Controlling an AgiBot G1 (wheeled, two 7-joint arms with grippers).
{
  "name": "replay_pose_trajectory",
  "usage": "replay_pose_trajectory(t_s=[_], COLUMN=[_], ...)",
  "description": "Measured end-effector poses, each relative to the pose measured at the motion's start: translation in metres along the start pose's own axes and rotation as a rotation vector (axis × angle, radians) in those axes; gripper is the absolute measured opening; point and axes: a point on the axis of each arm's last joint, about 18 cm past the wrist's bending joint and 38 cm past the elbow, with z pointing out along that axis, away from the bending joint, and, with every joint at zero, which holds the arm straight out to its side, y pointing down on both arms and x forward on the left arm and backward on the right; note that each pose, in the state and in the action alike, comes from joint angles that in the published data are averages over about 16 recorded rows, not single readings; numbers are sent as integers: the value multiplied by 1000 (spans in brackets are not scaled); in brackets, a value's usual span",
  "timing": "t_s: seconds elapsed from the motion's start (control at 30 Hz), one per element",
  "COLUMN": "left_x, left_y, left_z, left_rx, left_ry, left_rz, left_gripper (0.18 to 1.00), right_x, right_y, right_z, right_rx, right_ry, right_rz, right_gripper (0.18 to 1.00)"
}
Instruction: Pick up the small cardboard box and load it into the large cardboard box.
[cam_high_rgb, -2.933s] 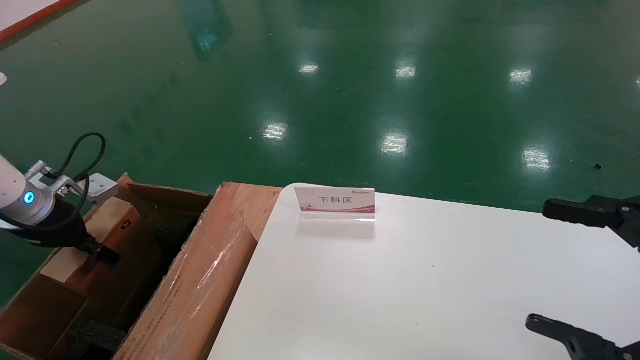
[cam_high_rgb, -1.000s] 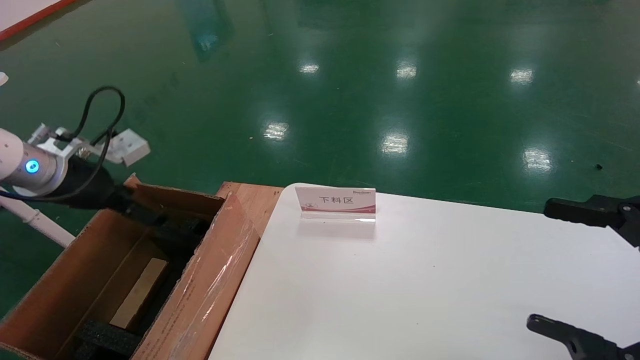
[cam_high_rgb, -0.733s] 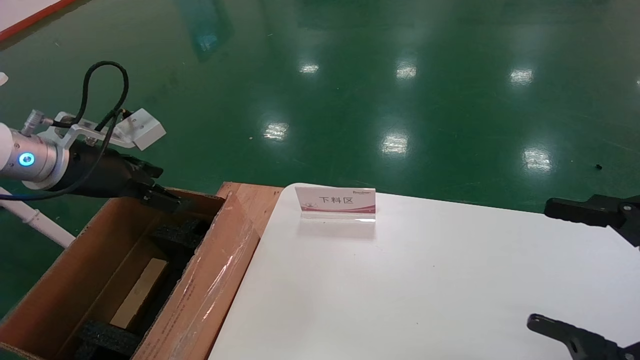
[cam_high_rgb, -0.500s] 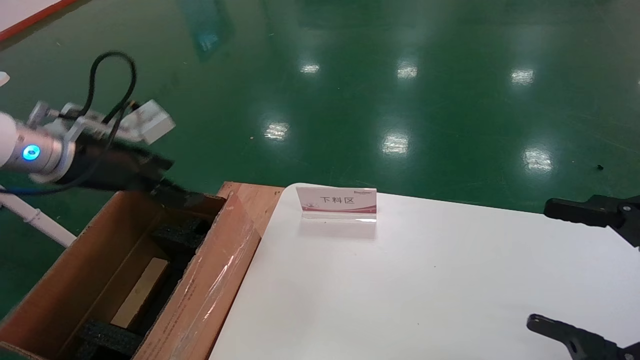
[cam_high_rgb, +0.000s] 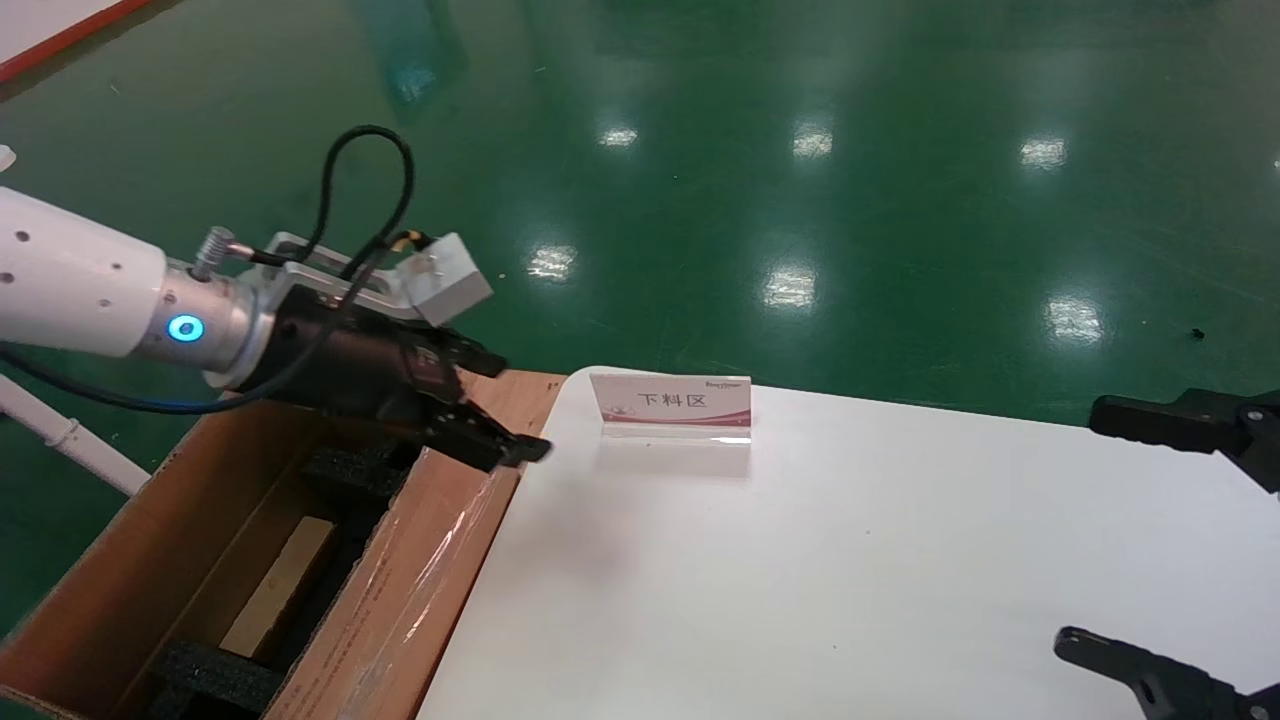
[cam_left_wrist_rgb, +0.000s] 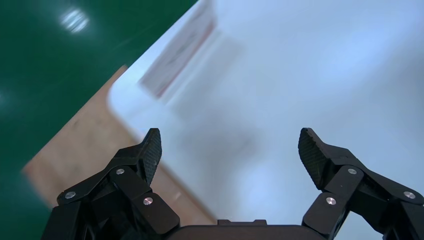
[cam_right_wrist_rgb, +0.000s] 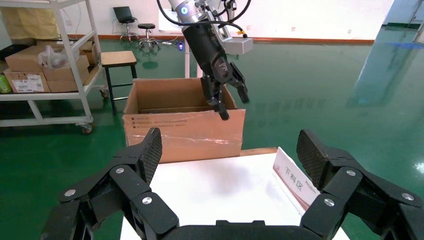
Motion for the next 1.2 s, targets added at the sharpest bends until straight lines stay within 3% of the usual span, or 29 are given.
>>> replay_pose_trajectory(t_s=[0.57,1.2], left_x=[60,100], left_y=[-33,-32], left_z=[21,-1], left_rx=[271,697], left_ry=[312,493], left_rz=[159,289], left_gripper=[1001,1001], right_x=[0,-1], right_y=[0,0], right_z=[0,0], right_rx=[0,-1], right_ry=[-1,-2], right_rz=[0,-1], right_gripper=[1001,1001])
